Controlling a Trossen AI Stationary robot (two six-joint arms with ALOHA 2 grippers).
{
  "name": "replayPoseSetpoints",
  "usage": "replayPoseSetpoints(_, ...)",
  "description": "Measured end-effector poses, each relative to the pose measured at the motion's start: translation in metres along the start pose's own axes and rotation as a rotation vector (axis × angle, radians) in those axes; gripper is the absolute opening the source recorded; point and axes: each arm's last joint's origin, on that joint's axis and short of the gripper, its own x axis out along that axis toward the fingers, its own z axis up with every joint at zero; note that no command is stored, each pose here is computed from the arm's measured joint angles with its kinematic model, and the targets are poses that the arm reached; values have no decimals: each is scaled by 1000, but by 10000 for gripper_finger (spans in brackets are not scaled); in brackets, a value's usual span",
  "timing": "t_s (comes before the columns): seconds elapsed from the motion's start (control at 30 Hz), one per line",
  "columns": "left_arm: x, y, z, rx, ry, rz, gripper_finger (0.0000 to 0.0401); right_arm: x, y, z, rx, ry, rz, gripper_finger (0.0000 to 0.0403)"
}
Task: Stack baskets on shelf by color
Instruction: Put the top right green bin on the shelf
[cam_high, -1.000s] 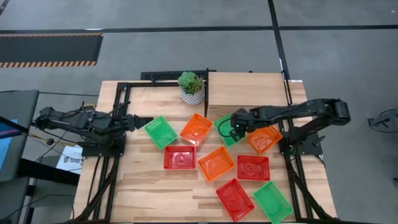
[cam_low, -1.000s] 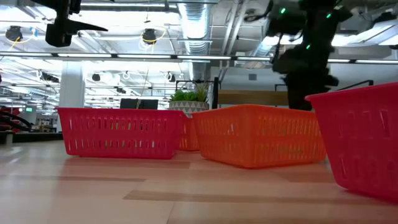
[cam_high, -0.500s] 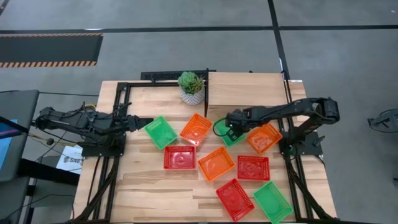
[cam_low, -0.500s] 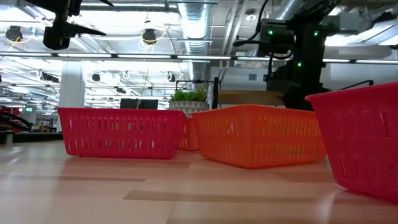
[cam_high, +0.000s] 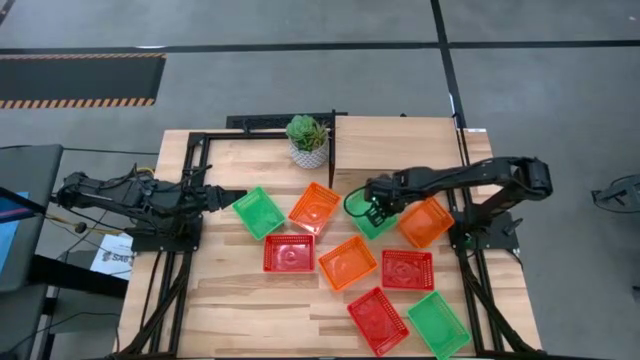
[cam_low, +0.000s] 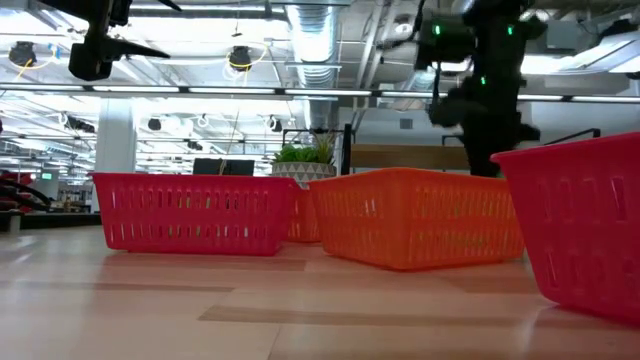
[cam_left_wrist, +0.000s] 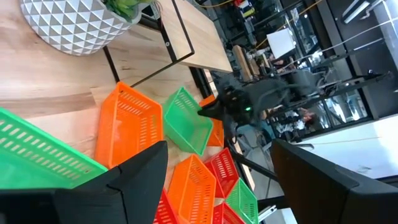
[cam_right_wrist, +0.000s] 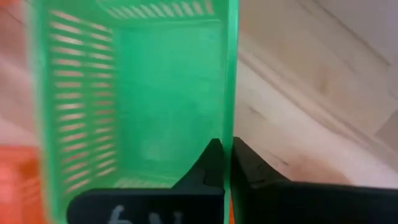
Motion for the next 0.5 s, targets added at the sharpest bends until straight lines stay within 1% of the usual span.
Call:
replayPoseSetpoints(0.13, 0, 0, 0, 0, 0, 0, 274, -29, -1, 4, 6, -8, 53, 8)
replayPoseSetpoints(0.23, 0, 0, 0, 0, 0, 0, 274, -48, -1, 5, 7, 8, 125, 5)
replayPoseSetpoints(0.37, 0, 0, 0, -4, 5, -2, 274, -69, 2, -1, -19, 39, 231, 7)
replayPoseSetpoints(0.5, 0, 0, -1, -6, 20, -6, 274, -91, 3, -10, -38, 33, 302, 3)
